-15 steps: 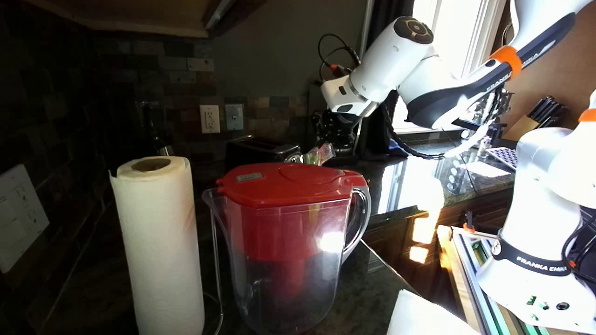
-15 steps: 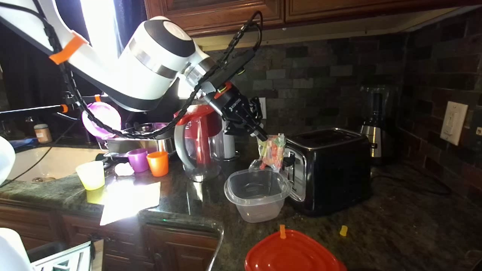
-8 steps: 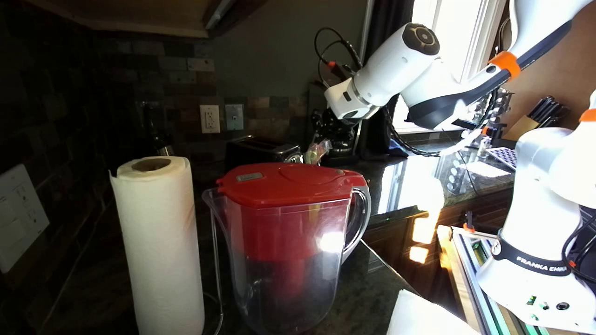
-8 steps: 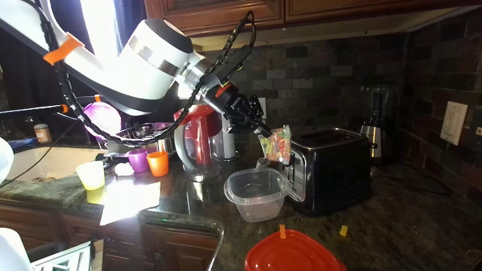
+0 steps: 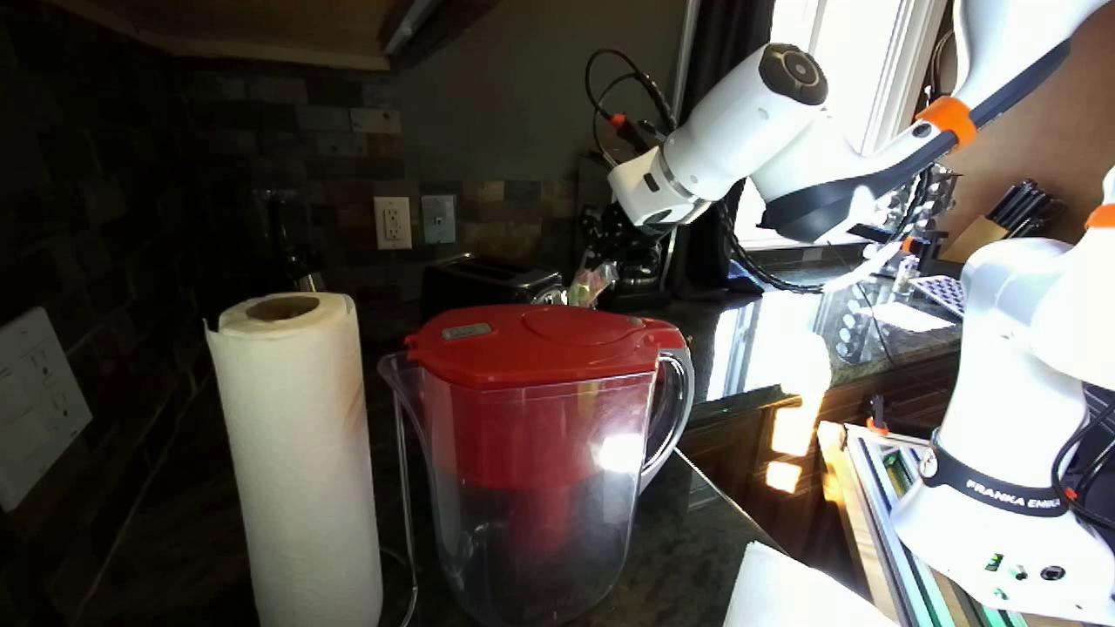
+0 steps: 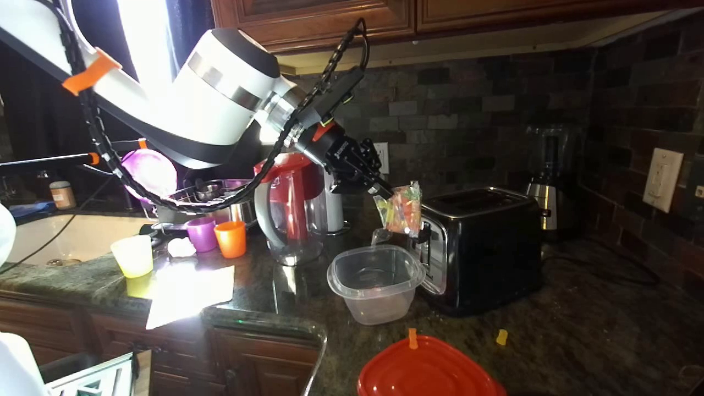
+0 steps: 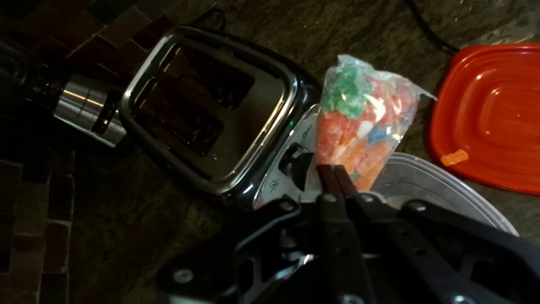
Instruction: Pour a sweet from the bag into the container
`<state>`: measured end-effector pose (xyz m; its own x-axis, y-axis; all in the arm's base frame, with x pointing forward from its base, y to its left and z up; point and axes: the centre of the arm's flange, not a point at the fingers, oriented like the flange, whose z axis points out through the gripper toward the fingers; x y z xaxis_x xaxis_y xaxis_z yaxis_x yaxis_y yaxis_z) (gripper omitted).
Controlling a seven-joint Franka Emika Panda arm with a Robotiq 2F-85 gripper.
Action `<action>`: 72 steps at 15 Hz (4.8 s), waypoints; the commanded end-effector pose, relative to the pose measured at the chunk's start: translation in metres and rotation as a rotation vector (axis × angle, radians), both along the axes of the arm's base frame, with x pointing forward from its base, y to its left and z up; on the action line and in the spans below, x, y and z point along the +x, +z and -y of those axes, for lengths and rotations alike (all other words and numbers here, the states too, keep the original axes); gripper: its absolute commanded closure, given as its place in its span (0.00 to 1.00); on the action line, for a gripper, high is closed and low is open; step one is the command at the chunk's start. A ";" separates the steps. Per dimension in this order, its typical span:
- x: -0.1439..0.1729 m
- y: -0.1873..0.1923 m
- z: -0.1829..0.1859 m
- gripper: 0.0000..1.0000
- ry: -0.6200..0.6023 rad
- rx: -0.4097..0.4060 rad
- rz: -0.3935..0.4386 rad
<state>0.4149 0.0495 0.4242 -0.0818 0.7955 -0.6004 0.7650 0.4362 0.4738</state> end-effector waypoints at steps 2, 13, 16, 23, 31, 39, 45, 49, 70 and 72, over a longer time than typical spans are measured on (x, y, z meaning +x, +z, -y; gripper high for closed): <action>0.003 0.009 0.010 1.00 -0.072 0.102 -0.046; 0.015 0.050 0.078 1.00 -0.540 0.481 -0.121; 0.019 0.060 0.097 1.00 -0.634 0.581 -0.140; 0.011 0.055 0.143 1.00 -0.778 0.822 -0.157; 0.010 0.024 0.205 1.00 -0.972 0.964 -0.161; 0.018 -0.029 0.251 1.00 -1.106 1.074 -0.168; 0.021 -0.068 0.275 1.00 -1.187 1.129 -0.244; 0.027 -0.087 0.283 1.00 -1.215 1.153 -0.267; -0.004 0.014 0.244 0.00 -1.216 0.855 -0.066; -0.012 0.028 0.238 0.00 -1.241 0.830 -0.025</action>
<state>0.4302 -0.2062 0.4313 0.8593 0.5074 0.0648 0.4872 -0.8504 0.1986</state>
